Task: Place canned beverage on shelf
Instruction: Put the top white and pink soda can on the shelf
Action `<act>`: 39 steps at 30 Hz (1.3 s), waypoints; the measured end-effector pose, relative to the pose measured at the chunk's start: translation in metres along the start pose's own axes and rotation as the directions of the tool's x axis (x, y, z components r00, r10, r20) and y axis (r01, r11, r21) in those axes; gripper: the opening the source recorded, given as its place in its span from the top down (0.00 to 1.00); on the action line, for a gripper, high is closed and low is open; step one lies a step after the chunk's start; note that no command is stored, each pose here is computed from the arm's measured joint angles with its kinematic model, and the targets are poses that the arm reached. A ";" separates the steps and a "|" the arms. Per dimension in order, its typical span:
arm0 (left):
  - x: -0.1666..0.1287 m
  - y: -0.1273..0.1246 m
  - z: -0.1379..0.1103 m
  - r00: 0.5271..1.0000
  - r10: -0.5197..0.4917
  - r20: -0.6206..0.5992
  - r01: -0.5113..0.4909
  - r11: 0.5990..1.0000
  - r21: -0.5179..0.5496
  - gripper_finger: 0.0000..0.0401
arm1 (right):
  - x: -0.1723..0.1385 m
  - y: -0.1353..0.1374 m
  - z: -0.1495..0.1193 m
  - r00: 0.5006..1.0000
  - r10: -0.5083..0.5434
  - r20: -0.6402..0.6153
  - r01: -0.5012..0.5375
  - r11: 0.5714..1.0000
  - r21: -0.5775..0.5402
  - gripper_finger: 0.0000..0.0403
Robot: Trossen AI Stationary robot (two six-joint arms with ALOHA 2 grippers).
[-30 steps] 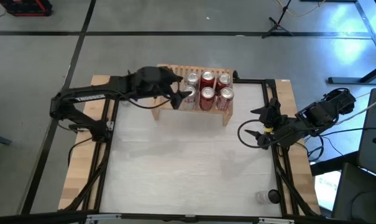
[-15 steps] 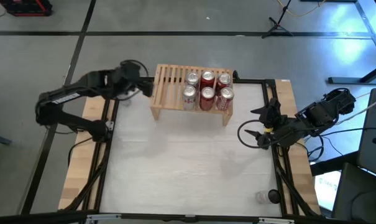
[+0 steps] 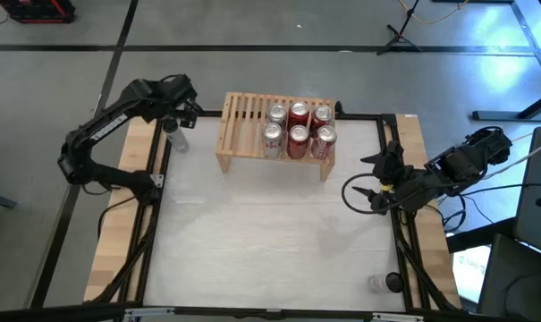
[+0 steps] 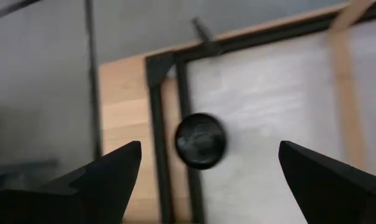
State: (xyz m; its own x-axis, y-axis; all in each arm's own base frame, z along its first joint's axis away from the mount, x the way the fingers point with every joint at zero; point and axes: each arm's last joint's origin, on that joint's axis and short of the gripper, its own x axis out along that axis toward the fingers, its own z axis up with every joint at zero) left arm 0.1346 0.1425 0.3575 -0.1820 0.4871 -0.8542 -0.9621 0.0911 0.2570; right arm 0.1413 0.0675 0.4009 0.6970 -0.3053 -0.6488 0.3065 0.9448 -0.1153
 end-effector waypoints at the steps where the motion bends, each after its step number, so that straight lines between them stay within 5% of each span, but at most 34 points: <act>1: 0.005 0.000 0.002 1.000 0.019 -0.022 -0.019 1.000 0.008 0.08 | 0.000 0.000 0.000 1.000 0.000 0.000 0.000 1.000 0.000 0.07; 18: 0.066 -0.004 0.033 0.954 0.021 -0.300 0.020 0.991 0.135 0.08 | 0.000 0.000 0.000 1.000 -0.014 0.009 0.014 1.000 -0.019 0.07; 39: 0.114 -0.025 0.027 0.856 0.178 -0.486 -0.027 0.953 0.303 0.08 | 0.000 -0.002 -0.001 0.999 -0.035 0.007 0.035 0.999 -0.030 0.07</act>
State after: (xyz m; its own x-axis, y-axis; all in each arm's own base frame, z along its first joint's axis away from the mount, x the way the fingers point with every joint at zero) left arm 0.1438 0.2190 0.2660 -0.4260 0.0111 -0.9047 -0.8503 0.3367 0.4045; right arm 0.1402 0.0660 0.4005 0.6906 -0.3388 -0.6390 0.3108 0.9368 -0.1608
